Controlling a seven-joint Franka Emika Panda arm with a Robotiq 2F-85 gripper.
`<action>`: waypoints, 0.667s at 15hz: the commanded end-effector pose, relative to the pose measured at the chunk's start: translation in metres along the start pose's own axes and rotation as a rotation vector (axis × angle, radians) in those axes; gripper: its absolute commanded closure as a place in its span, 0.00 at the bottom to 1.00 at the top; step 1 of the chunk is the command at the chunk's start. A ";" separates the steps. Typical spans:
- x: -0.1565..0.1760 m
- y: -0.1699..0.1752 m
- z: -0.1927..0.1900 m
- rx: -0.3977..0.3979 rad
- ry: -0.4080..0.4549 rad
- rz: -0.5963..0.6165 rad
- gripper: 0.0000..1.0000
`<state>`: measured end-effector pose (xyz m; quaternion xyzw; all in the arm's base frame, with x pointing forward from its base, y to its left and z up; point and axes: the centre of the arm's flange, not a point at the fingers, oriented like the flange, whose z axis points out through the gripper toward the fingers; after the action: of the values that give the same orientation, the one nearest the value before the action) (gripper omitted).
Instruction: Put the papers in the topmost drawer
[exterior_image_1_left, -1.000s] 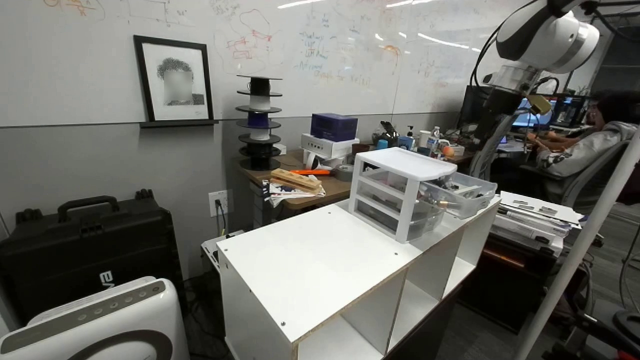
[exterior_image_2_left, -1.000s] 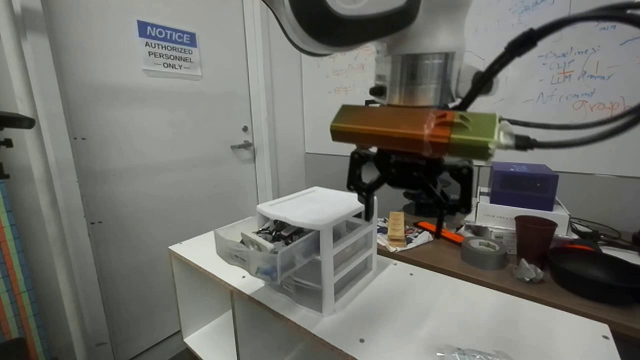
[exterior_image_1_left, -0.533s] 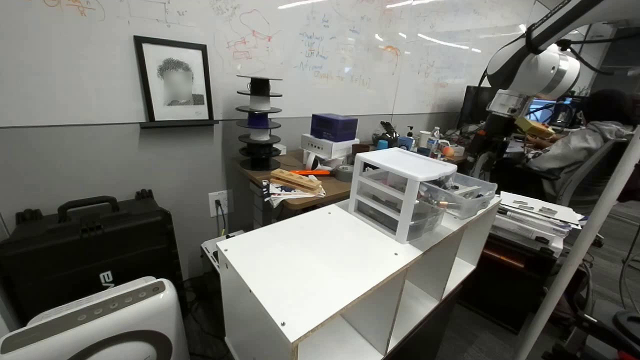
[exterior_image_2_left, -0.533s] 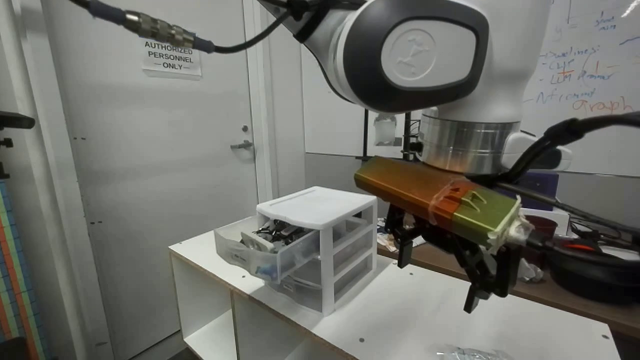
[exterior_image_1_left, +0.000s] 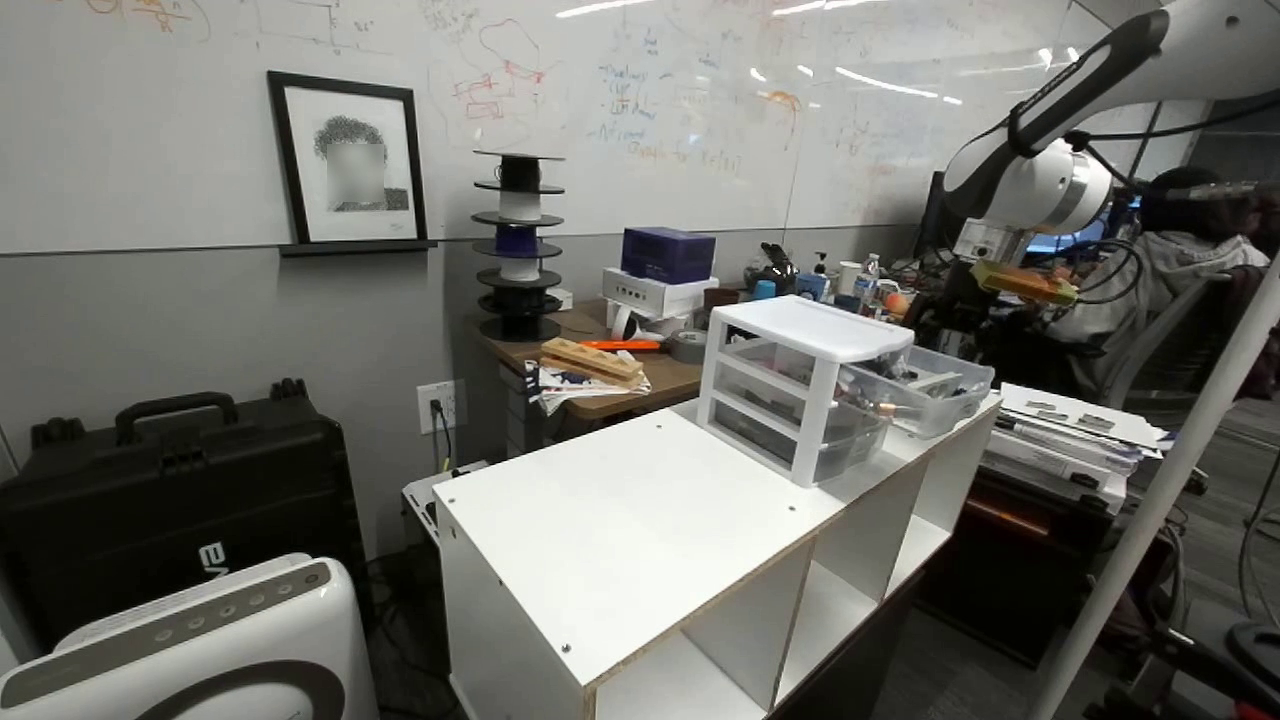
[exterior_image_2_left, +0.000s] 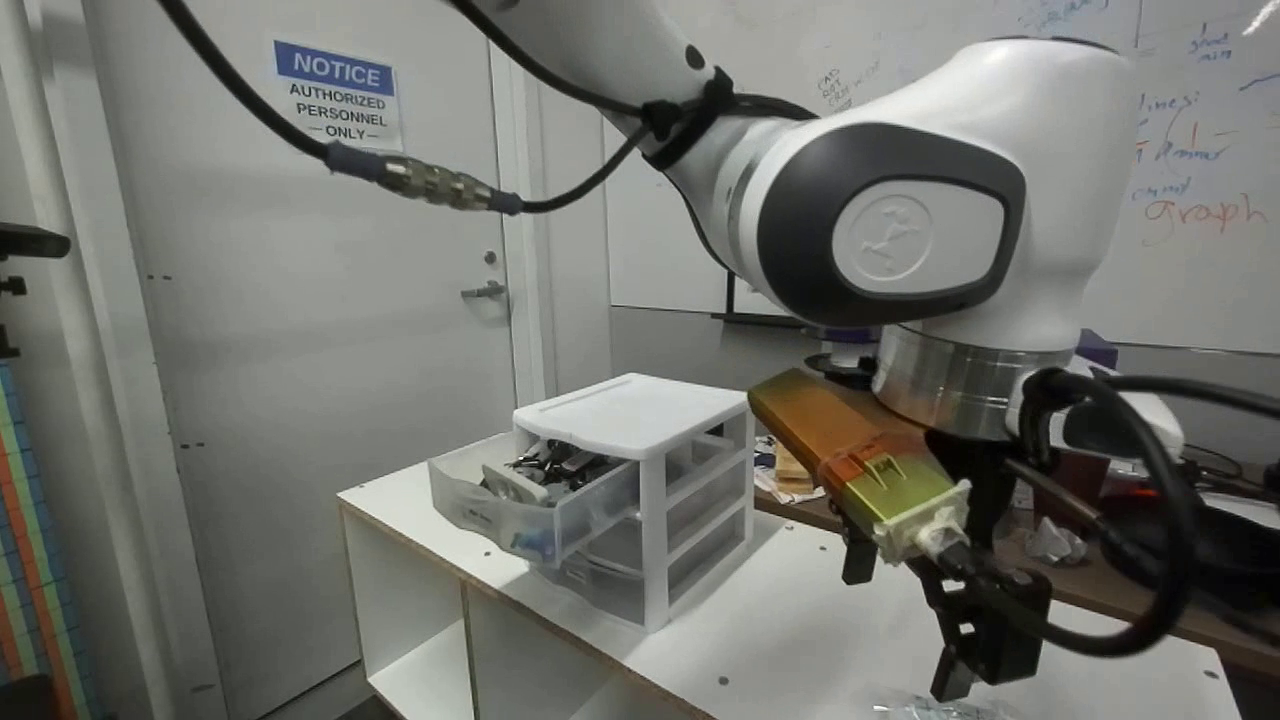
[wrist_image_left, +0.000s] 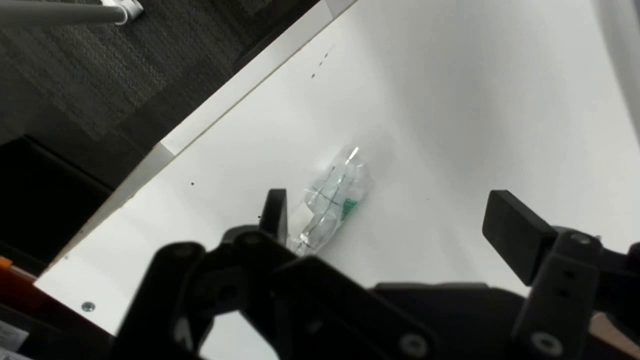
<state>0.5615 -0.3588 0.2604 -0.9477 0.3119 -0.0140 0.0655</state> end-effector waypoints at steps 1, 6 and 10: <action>0.035 0.009 0.016 0.011 0.015 0.200 0.00; 0.050 0.020 0.034 0.012 0.026 0.466 0.02; 0.059 0.020 0.040 0.025 0.055 0.670 0.37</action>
<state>0.5813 -0.3957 0.2173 -0.8329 0.5493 -0.0044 0.0664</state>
